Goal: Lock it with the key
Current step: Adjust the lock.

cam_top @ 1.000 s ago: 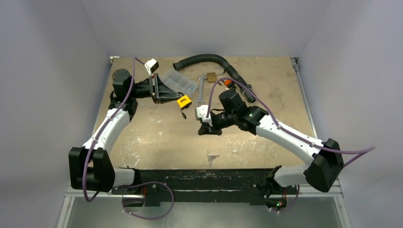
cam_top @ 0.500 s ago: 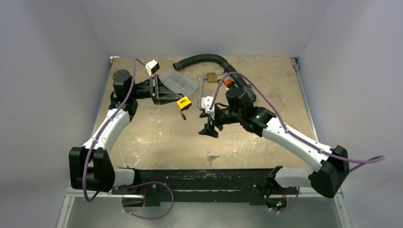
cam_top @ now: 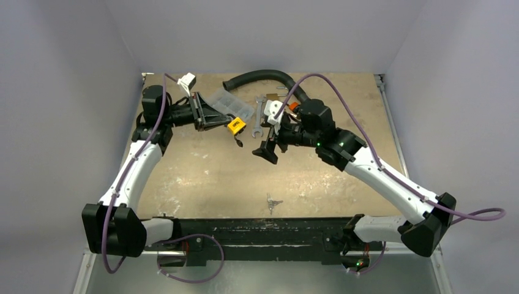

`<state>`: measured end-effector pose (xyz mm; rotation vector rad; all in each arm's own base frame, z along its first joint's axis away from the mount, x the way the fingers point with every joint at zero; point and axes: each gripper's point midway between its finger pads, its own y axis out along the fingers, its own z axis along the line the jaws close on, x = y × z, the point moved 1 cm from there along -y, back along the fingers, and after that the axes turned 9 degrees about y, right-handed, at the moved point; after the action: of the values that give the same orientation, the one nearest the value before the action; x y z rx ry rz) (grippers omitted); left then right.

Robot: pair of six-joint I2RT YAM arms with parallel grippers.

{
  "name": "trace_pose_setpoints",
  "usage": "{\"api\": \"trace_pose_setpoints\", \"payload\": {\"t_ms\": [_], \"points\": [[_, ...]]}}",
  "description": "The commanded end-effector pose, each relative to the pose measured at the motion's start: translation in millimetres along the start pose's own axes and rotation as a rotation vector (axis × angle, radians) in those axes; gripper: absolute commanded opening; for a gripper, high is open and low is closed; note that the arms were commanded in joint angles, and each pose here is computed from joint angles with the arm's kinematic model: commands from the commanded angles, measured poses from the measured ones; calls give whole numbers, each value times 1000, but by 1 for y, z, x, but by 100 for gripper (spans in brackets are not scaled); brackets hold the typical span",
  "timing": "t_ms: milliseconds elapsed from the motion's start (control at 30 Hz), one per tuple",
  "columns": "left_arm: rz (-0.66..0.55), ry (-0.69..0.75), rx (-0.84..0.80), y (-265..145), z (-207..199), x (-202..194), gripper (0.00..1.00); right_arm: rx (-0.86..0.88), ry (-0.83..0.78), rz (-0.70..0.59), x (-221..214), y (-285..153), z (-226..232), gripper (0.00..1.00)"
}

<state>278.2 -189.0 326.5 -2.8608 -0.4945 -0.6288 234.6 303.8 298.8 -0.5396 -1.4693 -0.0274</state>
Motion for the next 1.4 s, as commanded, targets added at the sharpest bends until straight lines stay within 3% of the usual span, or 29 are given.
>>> {"api": "trace_pose_setpoints", "payload": {"t_ms": [0, 300, 567, 667, 800, 867, 1000, 1233, 1367], "points": [[-90, 93, 74, -6, -9, 16, 0, 24, 17, -58, 34, -1, 3, 99], [-94, 68, 30, -4, -16, 14, 0, 90, 28, -57, 37, 13, 15, 99], [-43, 81, -16, 4, -24, 1, 0, 20, -15, -37, 39, 35, 9, 99], [-9, 85, -37, 4, -27, -7, 0, 28, -47, -66, 39, 36, 9, 93], [39, 93, -60, 5, -28, -20, 0, 34, -141, -47, 34, 32, 7, 74], [64, 97, -71, 6, -30, -26, 0, 19, -153, -38, 32, 30, 3, 72], [86, 112, -85, 6, -34, -34, 0, -11, -152, -34, 32, 26, -6, 72], [89, 112, -82, 8, -32, -34, 0, -84, -85, -54, 36, 12, -25, 82], [93, 110, -81, 10, -29, -34, 0, -52, -106, -57, 37, 8, -20, 74]]}}
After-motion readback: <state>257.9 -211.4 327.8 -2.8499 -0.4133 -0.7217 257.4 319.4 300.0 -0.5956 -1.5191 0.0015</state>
